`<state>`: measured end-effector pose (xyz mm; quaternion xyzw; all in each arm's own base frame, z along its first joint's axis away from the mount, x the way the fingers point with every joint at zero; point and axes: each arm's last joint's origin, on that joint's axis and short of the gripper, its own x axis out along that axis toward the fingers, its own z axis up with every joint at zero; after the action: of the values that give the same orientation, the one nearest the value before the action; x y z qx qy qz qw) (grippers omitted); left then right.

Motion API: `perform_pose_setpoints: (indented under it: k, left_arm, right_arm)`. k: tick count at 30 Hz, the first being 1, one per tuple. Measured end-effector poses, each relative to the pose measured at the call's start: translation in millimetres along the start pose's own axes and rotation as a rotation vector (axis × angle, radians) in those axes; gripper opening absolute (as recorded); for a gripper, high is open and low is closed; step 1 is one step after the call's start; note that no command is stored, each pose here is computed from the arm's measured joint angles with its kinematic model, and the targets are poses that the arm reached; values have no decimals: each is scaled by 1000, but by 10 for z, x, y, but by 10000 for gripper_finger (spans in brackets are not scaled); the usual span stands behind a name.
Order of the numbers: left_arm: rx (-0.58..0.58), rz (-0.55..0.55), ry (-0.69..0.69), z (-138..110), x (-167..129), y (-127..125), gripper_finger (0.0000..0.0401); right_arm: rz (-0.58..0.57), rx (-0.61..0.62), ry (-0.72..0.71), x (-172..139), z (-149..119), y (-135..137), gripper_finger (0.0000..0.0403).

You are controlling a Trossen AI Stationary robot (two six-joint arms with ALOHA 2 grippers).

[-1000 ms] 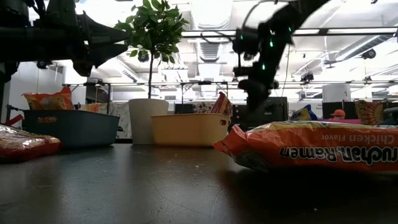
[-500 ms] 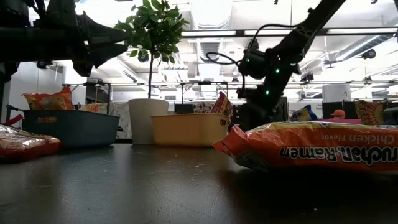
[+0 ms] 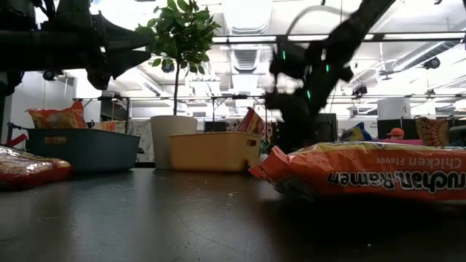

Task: Sort Maruchan noodles
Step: Put the blue noodle pack into the red bin

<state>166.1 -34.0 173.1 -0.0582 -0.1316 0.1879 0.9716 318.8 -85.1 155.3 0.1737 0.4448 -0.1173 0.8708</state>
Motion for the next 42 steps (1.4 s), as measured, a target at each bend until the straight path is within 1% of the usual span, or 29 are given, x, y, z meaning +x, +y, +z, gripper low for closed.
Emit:
perform_pose_setpoints:
  k: [1, 2, 5, 9, 11, 13, 17, 19, 21, 24, 26, 31, 35, 37, 40, 42]
  left_arm:
    - [-3, -5, 3, -4, 9, -9, 208]
    - [-4, -17, 8, -11, 20, -21, 208]
    - [-10, -26, 34, -39, 81, -76, 208]
    - [10, -40, 140, -143, 251, -224, 206]
    - [25, -67, 203, -197, 382, -343, 201]
    - [60, -71, 269, -270, 492, -441, 192]
    - [124, -54, 359, -413, 713, -592, 159]
    - [147, -41, 396, -498, 825, -646, 138]
    - [179, -28, 438, -603, 911, -681, 114]
    - [204, -16, 475, -749, 1018, -710, 76]
    - [200, -32, 495, -839, 1083, -722, 51]
    - [188, -11, 538, -1054, 1198, -687, 7]
    - [194, 24, 567, -1230, 1295, -627, 4]
    - [192, 19, 588, -1320, 1328, -602, 4]
    - [168, 20, 624, -1438, 1312, -557, 1]
    - [141, 31, 628, -1476, 1297, -535, 1]
  right_arm:
    - [38, -29, -27, -36, 40, 123, 9]
    - [49, -55, -50, -86, 69, 232, 9]
    - [14, -93, -67, -231, 101, 408, 9]
    - [-4, -48, -45, -440, 100, 403, 9]
    - [-14, -17, -25, -544, 70, 353, 9]
    - [-30, 20, -4, -613, 12, 293, 9]
    - [-34, 106, -17, -725, -62, 214, 9]
    - [-9, 152, -8, -744, -91, 186, 12]
    - [15, 173, 4, -744, -113, 172, 23]
    - [23, 210, 13, -730, -127, 166, 56]
    - [22, 251, 25, -697, -132, 157, 87]
    - [11, 261, 51, -542, -144, 138, 168]
    - [11, 276, 54, -381, -140, 120, 228]
    - [6, 287, 60, -320, -143, 94, 255]
    - [19, 301, 78, -237, -149, 44, 287]
    - [41, 306, 89, -188, -158, 13, 303]
